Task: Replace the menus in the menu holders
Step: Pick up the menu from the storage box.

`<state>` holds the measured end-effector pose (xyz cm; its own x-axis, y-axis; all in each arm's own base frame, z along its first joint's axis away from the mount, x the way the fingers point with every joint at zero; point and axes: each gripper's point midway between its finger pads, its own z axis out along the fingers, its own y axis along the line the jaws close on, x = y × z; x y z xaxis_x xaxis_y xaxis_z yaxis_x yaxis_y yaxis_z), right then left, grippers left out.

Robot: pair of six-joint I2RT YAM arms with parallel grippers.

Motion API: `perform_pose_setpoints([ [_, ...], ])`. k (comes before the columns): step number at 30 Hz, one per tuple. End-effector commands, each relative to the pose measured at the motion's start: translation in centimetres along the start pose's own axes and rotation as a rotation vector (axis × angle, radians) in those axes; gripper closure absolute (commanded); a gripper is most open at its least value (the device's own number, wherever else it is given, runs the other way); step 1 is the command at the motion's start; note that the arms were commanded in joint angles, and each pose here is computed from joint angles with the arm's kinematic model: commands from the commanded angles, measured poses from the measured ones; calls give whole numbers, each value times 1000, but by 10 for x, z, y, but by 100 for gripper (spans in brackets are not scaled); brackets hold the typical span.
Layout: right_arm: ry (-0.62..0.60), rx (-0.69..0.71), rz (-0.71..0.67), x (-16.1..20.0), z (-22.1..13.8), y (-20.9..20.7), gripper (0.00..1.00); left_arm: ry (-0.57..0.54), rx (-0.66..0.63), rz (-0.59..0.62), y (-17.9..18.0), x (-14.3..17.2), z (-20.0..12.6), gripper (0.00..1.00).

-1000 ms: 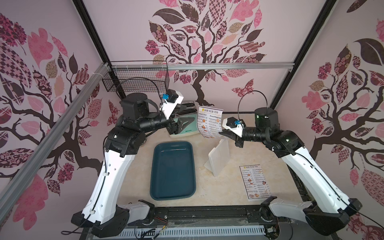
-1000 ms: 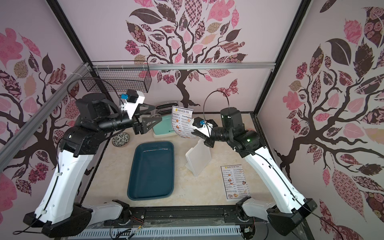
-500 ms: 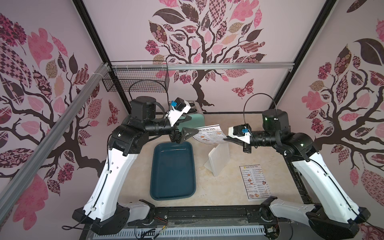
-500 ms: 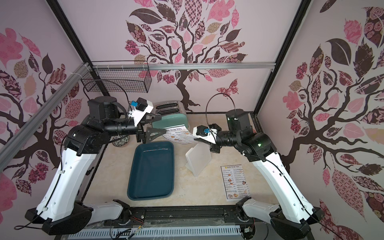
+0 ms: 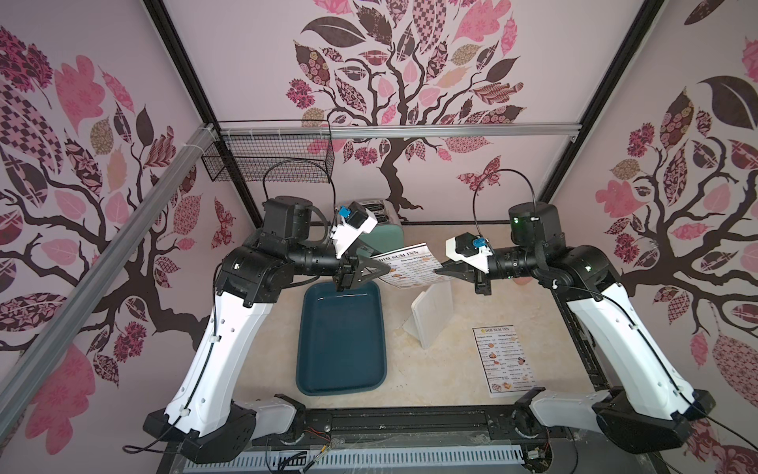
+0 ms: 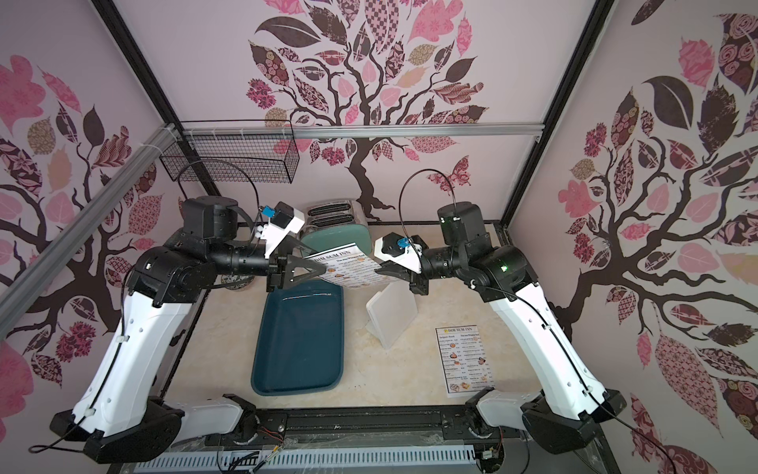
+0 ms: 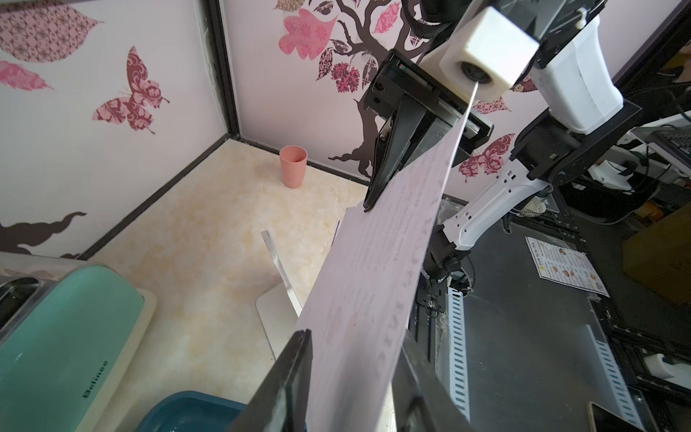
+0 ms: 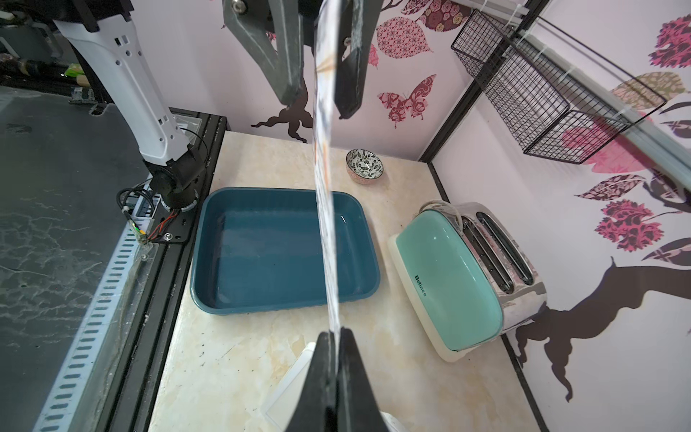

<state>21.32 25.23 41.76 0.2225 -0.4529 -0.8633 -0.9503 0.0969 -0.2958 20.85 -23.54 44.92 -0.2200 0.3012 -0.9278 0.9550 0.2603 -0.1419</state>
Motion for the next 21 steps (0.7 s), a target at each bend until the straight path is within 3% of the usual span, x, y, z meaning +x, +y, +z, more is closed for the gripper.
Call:
perform_pose_setpoints([
  [1, -21, -48, 31, -8, -2, 8, 100, 9, 3, 20, -4, 2, -3, 65],
  [4, -20, -54, 38, -7, 0, 7, 100, 8, 1, 30, -4, 1, -4, 70],
  [9, -12, -64, 56, -4, 4, 6, 100, 12, -3, 42, -4, 3, -4, 90],
  [14, -13, -69, 77, -3, 6, 6, 100, 14, -14, 49, -3, 4, -5, 100],
  [17, -15, -66, 92, -4, 6, 5, 100, 6, -20, 59, -3, 2, -6, 100],
  [19, -20, -15, 144, -5, 6, -4, 61, 0, -30, 64, -3, 0, -7, 100],
  [21, -48, 98, 211, -11, -1, -20, 38, -9, -53, 66, -1, -1, -9, 100],
])
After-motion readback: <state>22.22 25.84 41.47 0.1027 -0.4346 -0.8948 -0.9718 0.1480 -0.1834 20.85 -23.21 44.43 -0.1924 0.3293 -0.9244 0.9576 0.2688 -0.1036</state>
